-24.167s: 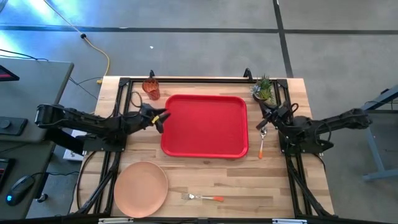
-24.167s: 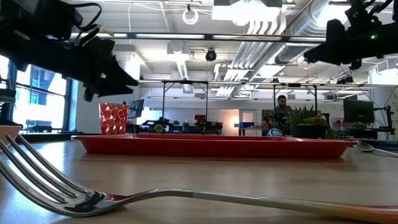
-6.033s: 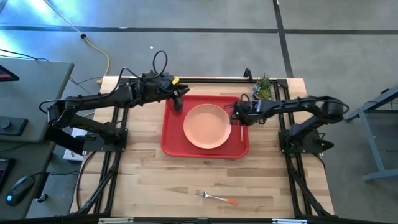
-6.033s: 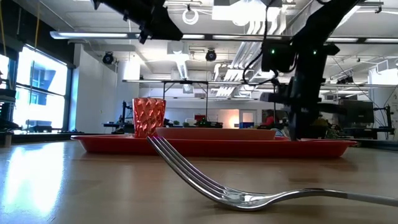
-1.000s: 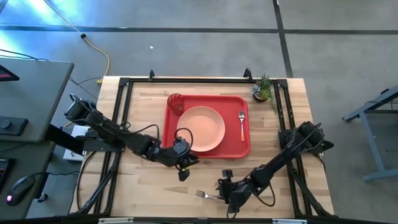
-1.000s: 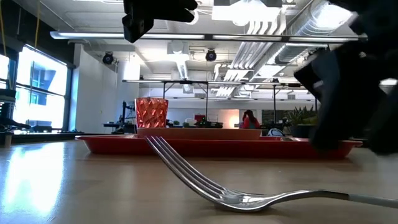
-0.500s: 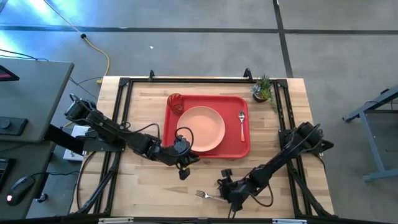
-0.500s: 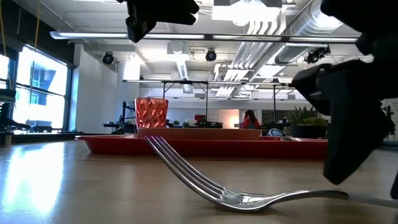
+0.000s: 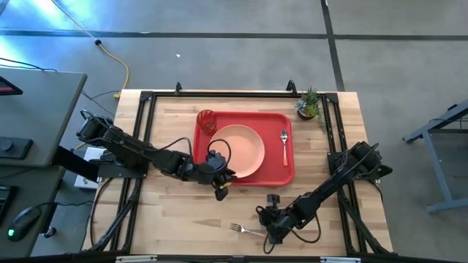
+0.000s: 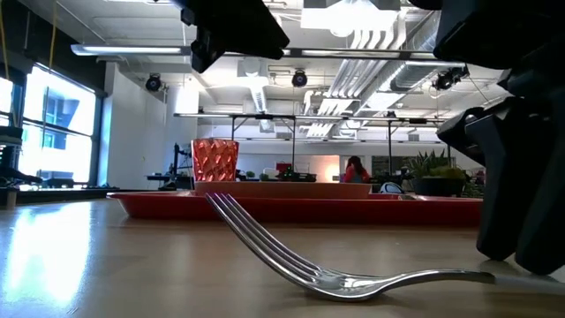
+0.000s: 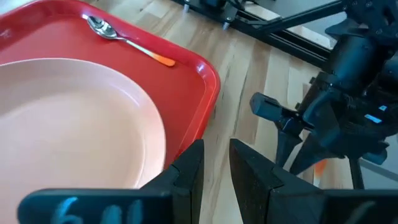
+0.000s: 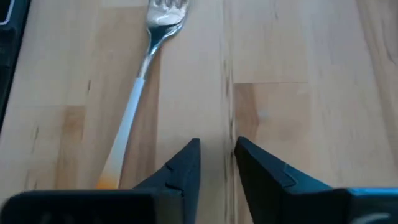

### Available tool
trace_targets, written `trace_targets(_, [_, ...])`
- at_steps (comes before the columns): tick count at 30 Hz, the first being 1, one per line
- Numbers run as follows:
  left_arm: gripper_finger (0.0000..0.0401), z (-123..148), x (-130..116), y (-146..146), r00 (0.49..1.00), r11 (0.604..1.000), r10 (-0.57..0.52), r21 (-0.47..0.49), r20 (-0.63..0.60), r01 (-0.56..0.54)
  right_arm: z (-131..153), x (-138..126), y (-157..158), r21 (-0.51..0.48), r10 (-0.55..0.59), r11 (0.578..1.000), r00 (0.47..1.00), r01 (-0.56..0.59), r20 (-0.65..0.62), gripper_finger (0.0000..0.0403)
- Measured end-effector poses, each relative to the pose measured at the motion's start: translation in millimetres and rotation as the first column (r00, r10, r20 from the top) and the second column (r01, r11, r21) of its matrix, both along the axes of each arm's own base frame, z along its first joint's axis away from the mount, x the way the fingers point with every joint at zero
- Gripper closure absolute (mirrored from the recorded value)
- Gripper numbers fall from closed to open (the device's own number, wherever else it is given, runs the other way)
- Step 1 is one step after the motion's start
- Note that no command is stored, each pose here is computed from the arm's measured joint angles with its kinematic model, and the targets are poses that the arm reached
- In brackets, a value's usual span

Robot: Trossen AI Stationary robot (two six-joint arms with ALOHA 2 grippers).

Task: Pick and place plate/cup/fork/spoon on tray
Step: Put the orange fork on the red tray to the right of the orange plate

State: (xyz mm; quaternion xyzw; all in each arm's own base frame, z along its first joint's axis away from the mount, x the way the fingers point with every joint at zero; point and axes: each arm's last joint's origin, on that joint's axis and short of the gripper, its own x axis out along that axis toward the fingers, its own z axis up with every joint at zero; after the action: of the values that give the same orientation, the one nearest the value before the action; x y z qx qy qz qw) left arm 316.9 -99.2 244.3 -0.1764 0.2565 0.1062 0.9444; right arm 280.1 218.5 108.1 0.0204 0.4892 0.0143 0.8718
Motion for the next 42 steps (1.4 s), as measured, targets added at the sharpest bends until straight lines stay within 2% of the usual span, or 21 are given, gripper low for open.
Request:
trace_targets(3, [0.0337, -1, 1, 6, 1.000, 1.000, 0.000, 0.019, -0.016, 0.000, -1, 3, -5, -0.005, -0.002, 1.000, 1.000, 0.002, -0.010, 0.0342])
trace_targets(8, [0.0337, -6, -1, 14, 0.996, 0.999, 0.025, 0.037, -0.083, -0.022, -2, 4, -9, 0.049, -0.101, 0.994, 0.994, 0.102, -0.032, 0.0396])
trace_targets(14, [0.0337, -11, -3, 20, 0.989, 0.998, 0.042, 0.055, -0.142, -0.034, 6, 1, -10, 0.073, -0.185, 0.980, 0.982, 0.186, -0.026, 0.0401])
trace_targets(19, [0.0337, -4, -5, 22, 0.992, 0.998, 0.045, 0.048, -0.116, -0.039, 22, -11, -21, -0.015, -0.282, 0.959, 0.959, 0.282, 0.002, 0.0403])
trace_targets(22, [0.0337, 1, -8, 25, 0.993, 0.998, 0.055, 0.047, -0.103, -0.051, 35, -17, -28, -0.021, -0.355, 0.934, 0.934, 0.356, 0.040, 0.0403])
trace_targets(25, [0.0337, 9, -11, 29, 0.994, 0.995, 0.083, 0.056, -0.076, -0.079, 32, -27, -37, -0.030, -0.395, 0.918, 0.918, 0.396, 0.039, 0.0403])
trace_targets(29, [0.0346, 10, -12, 31, 0.991, 0.991, 0.114, 0.076, -0.068, -0.109, 41, -36, -43, 0.030, -0.422, 0.907, 0.906, 0.421, 0.039, 0.0403])
trace_targets(34, [0.0364, 11, -12, 32, 0.990, 0.988, 0.127, 0.099, -0.062, -0.120, 62, -45, -48, 0.075, -0.401, 0.915, 0.913, 0.396, 0.075, 0.0403])
trace_targets(39, [0.0373, 12, -11, 36, 0.989, 0.986, 0.133, 0.107, -0.058, -0.126, 84, -57, -58, 0.064, -0.422, 0.907, 0.901, 0.417, 0.105, 0.0403])
trace_targets(42, [0.0377, 19, -11, 41, 0.991, 0.985, 0.134, 0.117, -0.026, -0.130, 94, -67, -67, 0.044, -0.462, 0.887, 0.881, 0.460, 0.104, 0.0403])
